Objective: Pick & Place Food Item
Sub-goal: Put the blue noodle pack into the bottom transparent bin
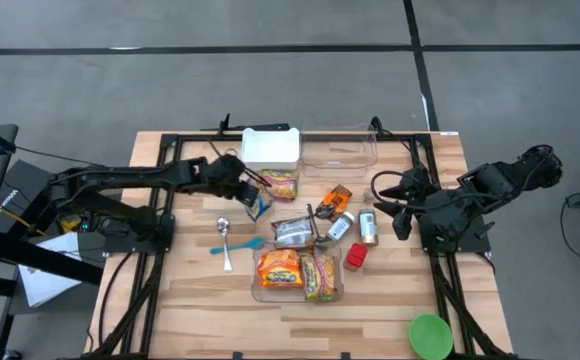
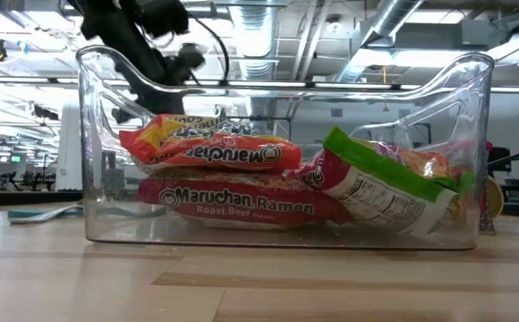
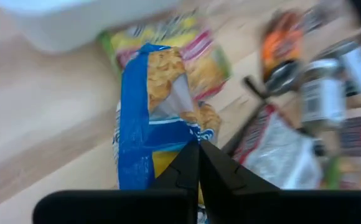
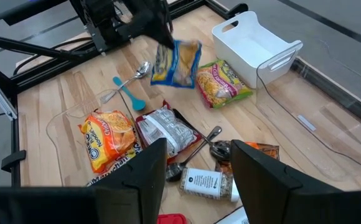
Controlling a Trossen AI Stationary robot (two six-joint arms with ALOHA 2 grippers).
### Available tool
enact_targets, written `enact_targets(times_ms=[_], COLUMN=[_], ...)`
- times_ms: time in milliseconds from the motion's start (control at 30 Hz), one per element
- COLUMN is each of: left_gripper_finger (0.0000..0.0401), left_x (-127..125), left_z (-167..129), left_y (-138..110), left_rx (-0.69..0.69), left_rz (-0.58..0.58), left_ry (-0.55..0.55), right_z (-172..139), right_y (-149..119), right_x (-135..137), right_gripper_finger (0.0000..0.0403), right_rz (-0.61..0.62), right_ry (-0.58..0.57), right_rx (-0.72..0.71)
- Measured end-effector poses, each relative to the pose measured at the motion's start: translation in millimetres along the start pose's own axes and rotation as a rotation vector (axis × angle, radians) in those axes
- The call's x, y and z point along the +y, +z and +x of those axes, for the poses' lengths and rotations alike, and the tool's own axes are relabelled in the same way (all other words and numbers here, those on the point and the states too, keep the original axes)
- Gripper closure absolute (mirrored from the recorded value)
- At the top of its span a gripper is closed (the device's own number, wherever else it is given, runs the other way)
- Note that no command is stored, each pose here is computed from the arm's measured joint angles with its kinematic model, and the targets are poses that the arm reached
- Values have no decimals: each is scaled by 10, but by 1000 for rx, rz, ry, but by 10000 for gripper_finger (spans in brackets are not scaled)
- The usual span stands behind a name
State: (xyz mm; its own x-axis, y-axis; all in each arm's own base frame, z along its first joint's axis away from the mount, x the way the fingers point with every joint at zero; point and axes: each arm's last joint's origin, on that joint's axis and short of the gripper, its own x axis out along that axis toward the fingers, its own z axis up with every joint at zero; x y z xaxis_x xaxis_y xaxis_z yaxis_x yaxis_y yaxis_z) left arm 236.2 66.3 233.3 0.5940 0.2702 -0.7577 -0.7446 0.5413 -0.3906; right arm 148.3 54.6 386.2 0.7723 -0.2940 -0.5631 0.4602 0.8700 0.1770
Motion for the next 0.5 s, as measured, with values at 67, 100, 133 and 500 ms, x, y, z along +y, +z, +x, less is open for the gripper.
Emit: enact_targets(times_ms=[67, 100, 133, 500], left_gripper_finger=[401, 401, 401, 401], left_x=[-23, -28, -41, -189], left_z=[-107, -161, -211, -448], left_y=[38, 51, 68, 164], left_rx=[-47, -66, -89, -216], left_rz=[-2, -5, -8, -3], left_ry=[-50, -68, -95, -315], right_z=[0, 0, 0, 1], right_y=[0, 0, 0, 0], right_x=[0, 0, 0, 0], right_gripper_finger=[232, 232, 232, 232], right_rz=[-3, -4, -4, -8], right_ry=[0, 0, 0, -1], right_rx=[0, 0, 0, 0])
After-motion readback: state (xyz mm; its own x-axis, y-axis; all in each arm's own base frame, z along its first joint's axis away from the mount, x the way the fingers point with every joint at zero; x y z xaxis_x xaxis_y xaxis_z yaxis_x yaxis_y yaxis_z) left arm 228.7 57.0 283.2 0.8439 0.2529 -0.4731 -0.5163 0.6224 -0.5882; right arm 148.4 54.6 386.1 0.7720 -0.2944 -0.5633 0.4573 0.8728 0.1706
